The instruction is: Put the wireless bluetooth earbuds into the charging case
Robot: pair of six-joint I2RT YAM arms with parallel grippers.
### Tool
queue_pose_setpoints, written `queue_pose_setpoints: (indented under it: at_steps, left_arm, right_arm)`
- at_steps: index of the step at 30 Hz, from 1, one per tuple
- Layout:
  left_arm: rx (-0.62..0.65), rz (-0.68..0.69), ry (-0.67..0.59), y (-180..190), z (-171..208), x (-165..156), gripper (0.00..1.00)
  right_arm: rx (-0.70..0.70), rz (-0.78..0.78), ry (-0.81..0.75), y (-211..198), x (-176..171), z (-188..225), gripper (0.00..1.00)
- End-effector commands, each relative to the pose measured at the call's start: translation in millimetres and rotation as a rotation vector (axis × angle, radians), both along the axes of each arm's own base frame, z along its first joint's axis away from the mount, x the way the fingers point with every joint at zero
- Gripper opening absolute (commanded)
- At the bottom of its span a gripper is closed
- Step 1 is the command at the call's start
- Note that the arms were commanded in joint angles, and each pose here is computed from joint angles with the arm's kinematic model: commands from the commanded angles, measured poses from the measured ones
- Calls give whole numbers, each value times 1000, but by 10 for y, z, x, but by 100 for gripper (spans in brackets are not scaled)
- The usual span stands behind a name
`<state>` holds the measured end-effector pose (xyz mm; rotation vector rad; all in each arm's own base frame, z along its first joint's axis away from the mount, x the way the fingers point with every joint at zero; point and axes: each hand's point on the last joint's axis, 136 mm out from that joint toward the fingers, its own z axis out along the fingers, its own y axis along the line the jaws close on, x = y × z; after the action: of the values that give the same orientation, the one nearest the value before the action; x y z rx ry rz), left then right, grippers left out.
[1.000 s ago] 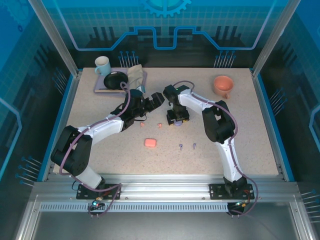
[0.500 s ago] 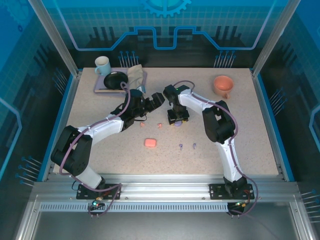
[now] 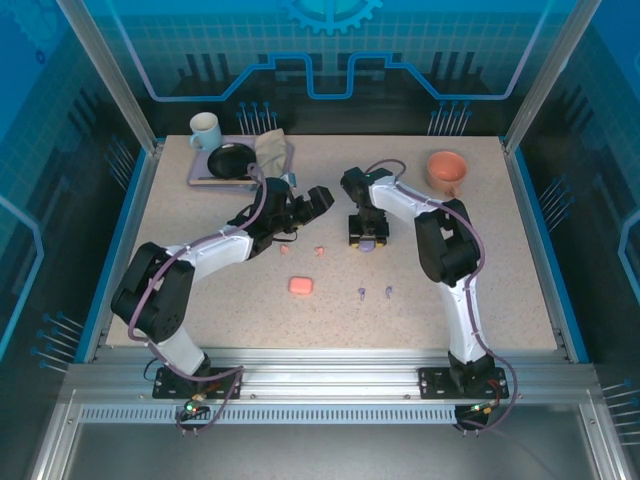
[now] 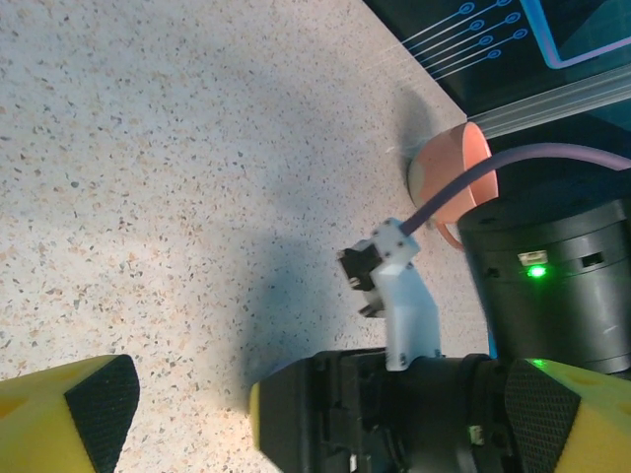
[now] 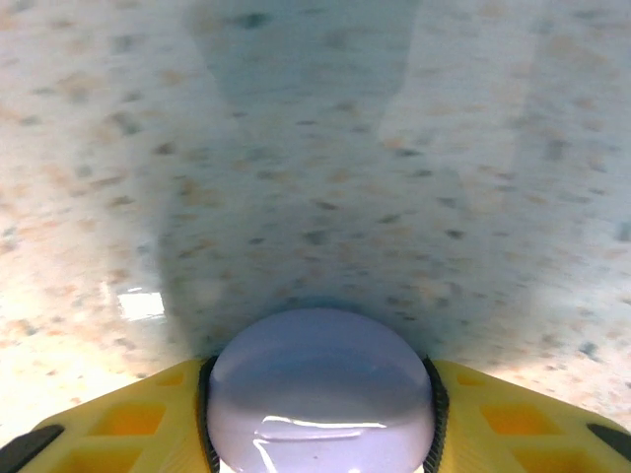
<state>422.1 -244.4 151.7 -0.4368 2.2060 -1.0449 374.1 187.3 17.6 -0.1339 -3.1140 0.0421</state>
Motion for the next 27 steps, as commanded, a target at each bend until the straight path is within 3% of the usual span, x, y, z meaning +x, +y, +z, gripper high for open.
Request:
queue_pose_setpoints:
  at_steps: [1, 5, 12, 18, 27]
  left_arm:
    - [-46, -28, -17, -141, 105, 37, 99]
    - [-58, -50, -5, -251, 48, 12, 99]
    - [-55, -99, 24, -460, -123, -95, 99]
    - [-66, -106, 40, -533, -221, -138, 99]
    - [-64, -105, 29, -539, -178, -116, 99]
  right_arm:
    - [-65, -201, 10, -356, -39, -28, 48]
    - [-5, -330, 11, -347, -21, -54, 47]
    - [39, -414, 24, -344, 39, -81, 47]
    - [-7, -393, 50, -421, -1, -129, 66]
    - [-94, -328, 75, -512, -69, -177, 65]
